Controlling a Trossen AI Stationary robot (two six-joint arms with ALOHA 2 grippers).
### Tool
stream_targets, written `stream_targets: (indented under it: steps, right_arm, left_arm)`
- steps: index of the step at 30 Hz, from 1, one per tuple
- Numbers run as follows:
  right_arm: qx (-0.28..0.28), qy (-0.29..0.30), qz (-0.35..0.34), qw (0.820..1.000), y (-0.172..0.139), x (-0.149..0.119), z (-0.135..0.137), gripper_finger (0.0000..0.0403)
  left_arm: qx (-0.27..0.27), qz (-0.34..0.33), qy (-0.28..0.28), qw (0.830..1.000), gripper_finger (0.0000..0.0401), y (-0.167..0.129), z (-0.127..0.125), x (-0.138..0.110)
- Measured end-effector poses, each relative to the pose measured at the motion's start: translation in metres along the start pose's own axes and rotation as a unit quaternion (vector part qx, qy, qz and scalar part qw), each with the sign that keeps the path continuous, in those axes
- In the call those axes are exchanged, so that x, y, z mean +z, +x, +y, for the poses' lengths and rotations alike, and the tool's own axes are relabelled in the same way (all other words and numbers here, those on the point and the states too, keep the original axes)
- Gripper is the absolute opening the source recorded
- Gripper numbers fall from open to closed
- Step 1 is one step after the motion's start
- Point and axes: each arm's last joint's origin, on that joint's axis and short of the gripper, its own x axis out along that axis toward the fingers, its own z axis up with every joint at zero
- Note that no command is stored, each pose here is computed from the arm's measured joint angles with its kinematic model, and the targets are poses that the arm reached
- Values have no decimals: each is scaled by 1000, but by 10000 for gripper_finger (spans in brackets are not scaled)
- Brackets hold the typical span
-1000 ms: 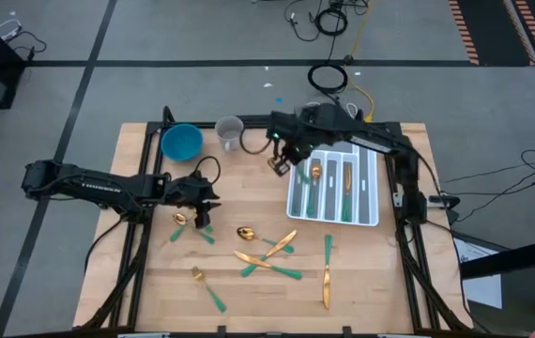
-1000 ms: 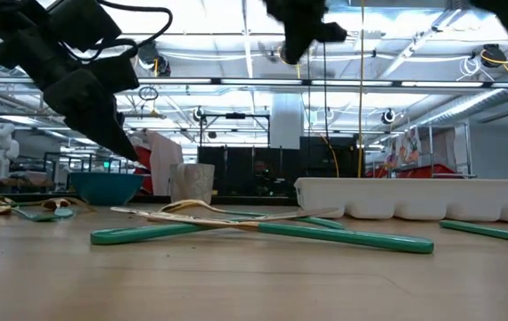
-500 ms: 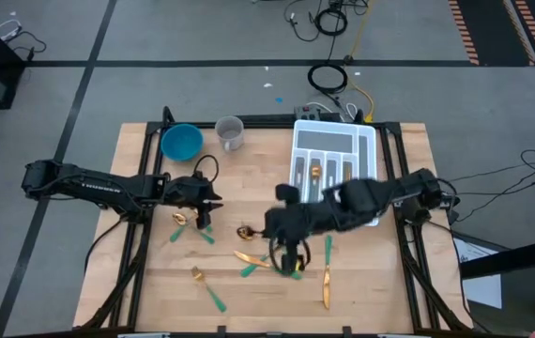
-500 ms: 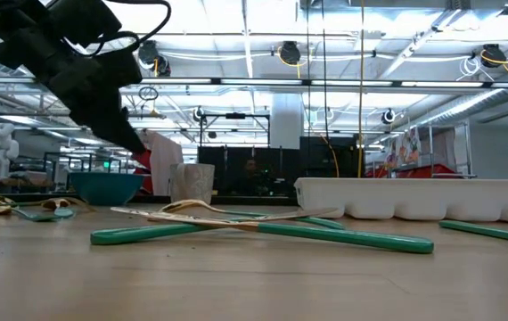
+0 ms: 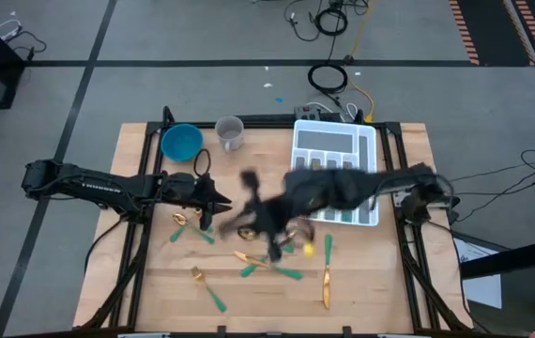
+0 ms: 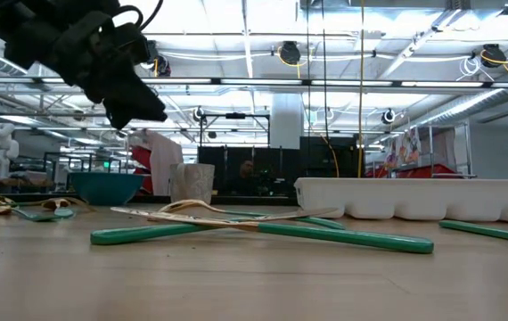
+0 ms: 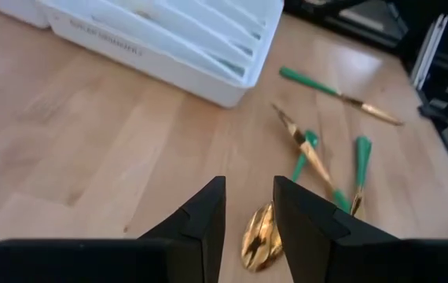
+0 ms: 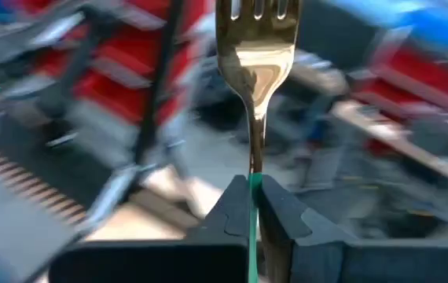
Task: Sort silverware
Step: Put the green fork into the white silverware organizer
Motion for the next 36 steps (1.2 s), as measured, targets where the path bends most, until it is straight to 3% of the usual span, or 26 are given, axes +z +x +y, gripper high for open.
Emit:
stream_targets:
  steps: [3, 5, 6, 9, 11, 13, 16, 24, 29, 34, 36]
  right_arm:
    - [-111, 68, -14, 991, -41, 13, -50, 0]
    - [-182, 141, -12, 973, -74, 17, -81, 0]
    - [-228, 185, -1, 956, -89, 15, -94, 0]
    - [-370, 307, 72, 874, -133, -9, -125, 0]
    - [-399, 348, 133, 838, -147, -32, -134, 0]
    - [-397, 365, 180, 823, -148, -55, -133, 0]
    - [-378, 380, 213, 817, -139, -90, -123, 0]
    - [-358, 514, 183, 758, -150, -200, -107, 0]
    - [-327, 571, 92, 748, -160, -226, -90, 0]
    - [-328, 633, 145, 686, -169, -262, -68, 0]
    - [-324, 640, 151, 680, -168, -268, -63, 0]
  left_arm:
    - [-3, -9, -12, 1000, 115, 0, -1, 2]
    - [-6, -17, -12, 1000, 115, 0, -1, 3]
    - [-6, -19, -12, 1000, 115, 0, -1, 4]
    - [-7, -23, -24, 999, 115, 0, -1, 4]
    - [-9, -28, -24, 999, 115, 0, -2, 5]
    - [-8, -27, -24, 999, 115, 0, -1, 5]
    - [-4, -29, -25, 999, 115, 0, -1, 6]
    - [4, -31, -38, 999, 115, 0, 0, 5]
    - [4, -31, -38, 999, 115, 0, 0, 5]
    - [4, -31, -36, 999, 115, 0, 0, 5]
    - [6, -31, -34, 999, 115, 0, 0, 6]
